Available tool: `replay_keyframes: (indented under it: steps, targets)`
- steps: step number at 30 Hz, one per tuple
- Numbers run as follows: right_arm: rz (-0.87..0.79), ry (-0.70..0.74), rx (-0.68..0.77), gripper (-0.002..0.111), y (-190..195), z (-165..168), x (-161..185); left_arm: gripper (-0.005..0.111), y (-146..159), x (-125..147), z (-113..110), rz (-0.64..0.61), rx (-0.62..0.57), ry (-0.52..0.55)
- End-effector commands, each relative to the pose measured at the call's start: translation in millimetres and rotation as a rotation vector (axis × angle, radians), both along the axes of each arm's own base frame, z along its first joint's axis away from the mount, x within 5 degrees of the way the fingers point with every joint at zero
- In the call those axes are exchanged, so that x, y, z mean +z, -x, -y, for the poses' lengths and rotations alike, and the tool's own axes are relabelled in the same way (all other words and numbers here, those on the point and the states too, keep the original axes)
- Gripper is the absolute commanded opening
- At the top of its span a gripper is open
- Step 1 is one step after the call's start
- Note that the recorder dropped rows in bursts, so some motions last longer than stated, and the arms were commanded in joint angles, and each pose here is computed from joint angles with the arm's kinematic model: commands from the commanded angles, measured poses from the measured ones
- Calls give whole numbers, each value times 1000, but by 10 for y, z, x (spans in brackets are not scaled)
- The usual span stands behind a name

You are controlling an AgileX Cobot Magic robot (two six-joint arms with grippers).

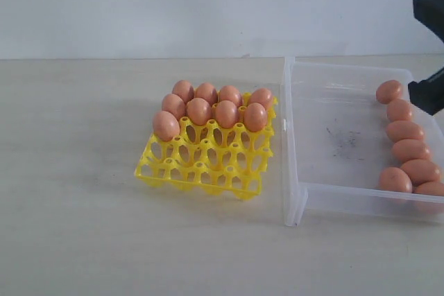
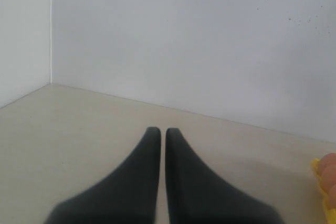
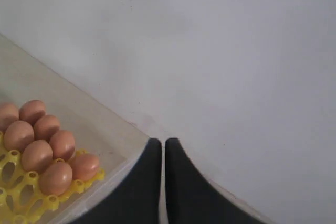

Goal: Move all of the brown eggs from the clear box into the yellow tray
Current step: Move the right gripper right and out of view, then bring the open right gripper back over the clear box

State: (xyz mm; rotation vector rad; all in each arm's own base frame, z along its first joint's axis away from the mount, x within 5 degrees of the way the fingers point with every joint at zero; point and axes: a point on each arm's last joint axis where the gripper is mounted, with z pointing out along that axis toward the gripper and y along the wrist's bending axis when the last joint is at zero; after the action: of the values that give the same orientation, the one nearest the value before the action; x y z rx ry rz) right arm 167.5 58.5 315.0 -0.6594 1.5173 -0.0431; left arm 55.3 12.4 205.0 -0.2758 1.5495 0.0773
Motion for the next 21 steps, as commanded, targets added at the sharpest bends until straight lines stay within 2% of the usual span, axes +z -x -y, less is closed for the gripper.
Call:
replay_keyframes:
  steps: [1,5,8,9,11,12,14,18,21]
  targets:
    - [87,-30,-35,0,268,112,178,4,3,14,0,18,2,14]
    - [204,-9,-140,0,809,372,351,4,3,14,0,18,2,14]
    - [286,2,-242,0,1260,598,328,4,3,14,0,18,2,14]
    - [314,38,-330,0,1468,738,184,4,3,14,0,18,2,14]
    - [208,75,-488,0,1462,891,-57,4,2,12,0,16,2,14]
    - [219,62,-505,0,1436,918,-83,4,2,10,0,14,1,15]
    - [229,-30,-464,0,1409,919,-81,4,2,11,0,16,2,15]
    - [390,-66,-116,0,1423,692,65,4,3,13,0,17,2,14]
    - [286,-115,-51,0,1300,603,35,4,3,13,0,17,2,14]
